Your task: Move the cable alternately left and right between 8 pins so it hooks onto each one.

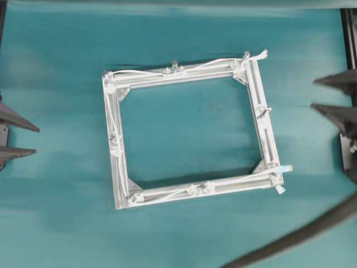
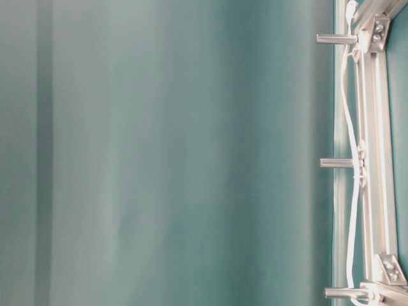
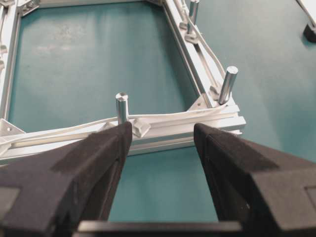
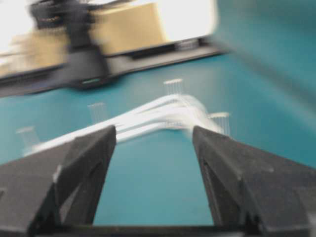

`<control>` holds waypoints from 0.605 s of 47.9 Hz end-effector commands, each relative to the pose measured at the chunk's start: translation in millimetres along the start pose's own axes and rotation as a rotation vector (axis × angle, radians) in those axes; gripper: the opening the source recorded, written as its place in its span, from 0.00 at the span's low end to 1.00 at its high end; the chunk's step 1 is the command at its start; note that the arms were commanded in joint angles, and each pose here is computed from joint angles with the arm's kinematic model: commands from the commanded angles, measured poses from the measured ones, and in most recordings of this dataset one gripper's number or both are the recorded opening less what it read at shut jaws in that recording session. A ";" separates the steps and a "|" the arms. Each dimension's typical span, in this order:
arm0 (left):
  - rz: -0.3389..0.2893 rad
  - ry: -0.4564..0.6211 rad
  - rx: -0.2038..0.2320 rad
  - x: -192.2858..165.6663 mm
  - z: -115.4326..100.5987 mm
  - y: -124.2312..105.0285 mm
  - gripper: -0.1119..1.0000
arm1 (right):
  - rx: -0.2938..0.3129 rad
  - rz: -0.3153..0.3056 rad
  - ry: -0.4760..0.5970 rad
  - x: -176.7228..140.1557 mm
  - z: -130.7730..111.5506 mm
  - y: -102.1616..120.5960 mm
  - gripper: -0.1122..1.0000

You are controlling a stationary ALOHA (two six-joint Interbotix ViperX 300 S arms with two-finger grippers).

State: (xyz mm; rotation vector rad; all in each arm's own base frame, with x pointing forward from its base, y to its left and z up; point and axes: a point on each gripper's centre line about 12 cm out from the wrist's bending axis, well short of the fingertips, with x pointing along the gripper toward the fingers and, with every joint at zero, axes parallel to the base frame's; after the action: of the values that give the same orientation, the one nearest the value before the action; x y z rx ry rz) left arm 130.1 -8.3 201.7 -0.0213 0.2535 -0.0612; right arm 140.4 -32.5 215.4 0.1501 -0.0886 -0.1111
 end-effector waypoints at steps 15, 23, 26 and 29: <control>0.004 -0.022 0.009 -0.5 10.3 0.3 0.69 | 0.001 0.170 0.076 -10.3 -30.9 22.2 0.71; 0.004 -0.022 0.009 -0.5 10.3 0.3 0.69 | 0.008 0.205 0.127 -11.9 -37.0 27.4 0.71; 0.004 -0.022 0.009 -0.5 10.3 0.3 0.69 | -0.003 0.195 0.163 -12.1 -41.4 26.2 0.71; 0.004 -0.022 0.009 -0.5 10.3 0.3 0.69 | -0.010 0.190 0.187 -12.2 -44.4 25.4 0.71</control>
State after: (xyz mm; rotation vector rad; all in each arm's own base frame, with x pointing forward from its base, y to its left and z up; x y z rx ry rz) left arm 130.1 -8.2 201.7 -0.0197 0.2535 -0.0610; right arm 136.9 -1.0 188.3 0.1343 0.0292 0.0934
